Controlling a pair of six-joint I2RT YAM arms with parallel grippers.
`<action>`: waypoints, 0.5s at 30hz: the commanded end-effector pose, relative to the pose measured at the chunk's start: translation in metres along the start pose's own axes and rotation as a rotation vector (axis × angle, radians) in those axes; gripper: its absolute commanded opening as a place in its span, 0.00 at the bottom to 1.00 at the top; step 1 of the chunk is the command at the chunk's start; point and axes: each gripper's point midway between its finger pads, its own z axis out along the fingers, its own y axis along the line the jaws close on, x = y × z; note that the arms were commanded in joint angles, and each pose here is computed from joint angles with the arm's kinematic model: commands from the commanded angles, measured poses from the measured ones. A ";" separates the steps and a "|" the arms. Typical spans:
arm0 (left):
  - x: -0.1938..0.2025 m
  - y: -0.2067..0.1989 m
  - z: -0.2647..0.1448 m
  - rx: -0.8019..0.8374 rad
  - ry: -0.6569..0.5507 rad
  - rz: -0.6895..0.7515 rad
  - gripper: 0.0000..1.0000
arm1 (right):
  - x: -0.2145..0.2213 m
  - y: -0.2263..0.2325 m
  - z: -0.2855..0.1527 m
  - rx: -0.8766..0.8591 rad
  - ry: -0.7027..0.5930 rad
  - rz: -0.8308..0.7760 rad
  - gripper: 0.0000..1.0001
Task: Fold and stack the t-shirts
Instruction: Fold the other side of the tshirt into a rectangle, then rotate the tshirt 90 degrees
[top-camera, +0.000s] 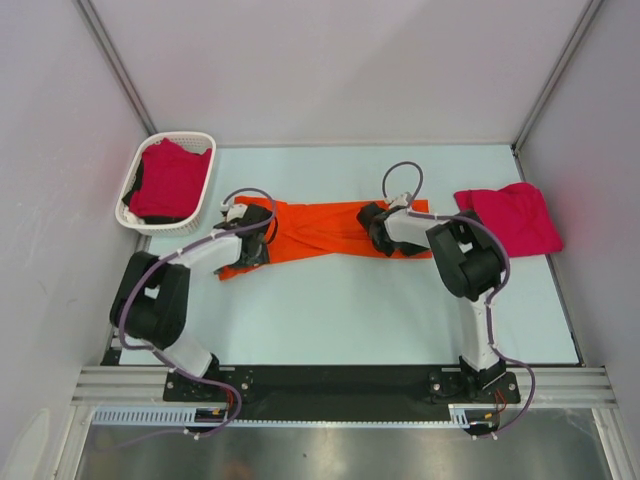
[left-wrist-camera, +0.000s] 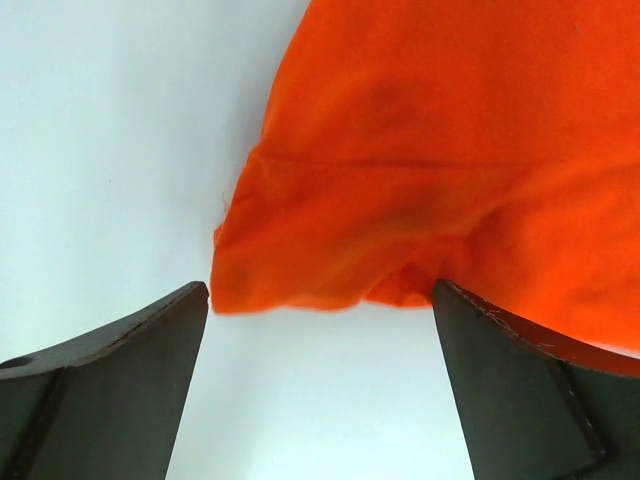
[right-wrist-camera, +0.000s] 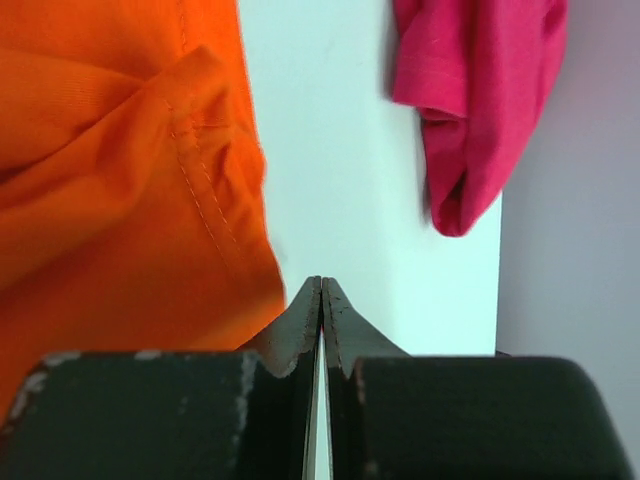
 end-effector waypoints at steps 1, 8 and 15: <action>-0.018 -0.003 -0.034 0.125 -0.101 -0.084 1.00 | -0.047 -0.037 -0.046 -0.069 -0.165 0.201 0.06; -0.030 0.004 -0.065 0.246 -0.233 -0.185 1.00 | -0.087 -0.065 -0.082 -0.250 -0.339 0.357 0.99; -0.018 -0.005 -0.072 0.367 -0.248 -0.232 0.99 | -0.133 -0.057 -0.038 -0.527 -0.336 0.509 1.00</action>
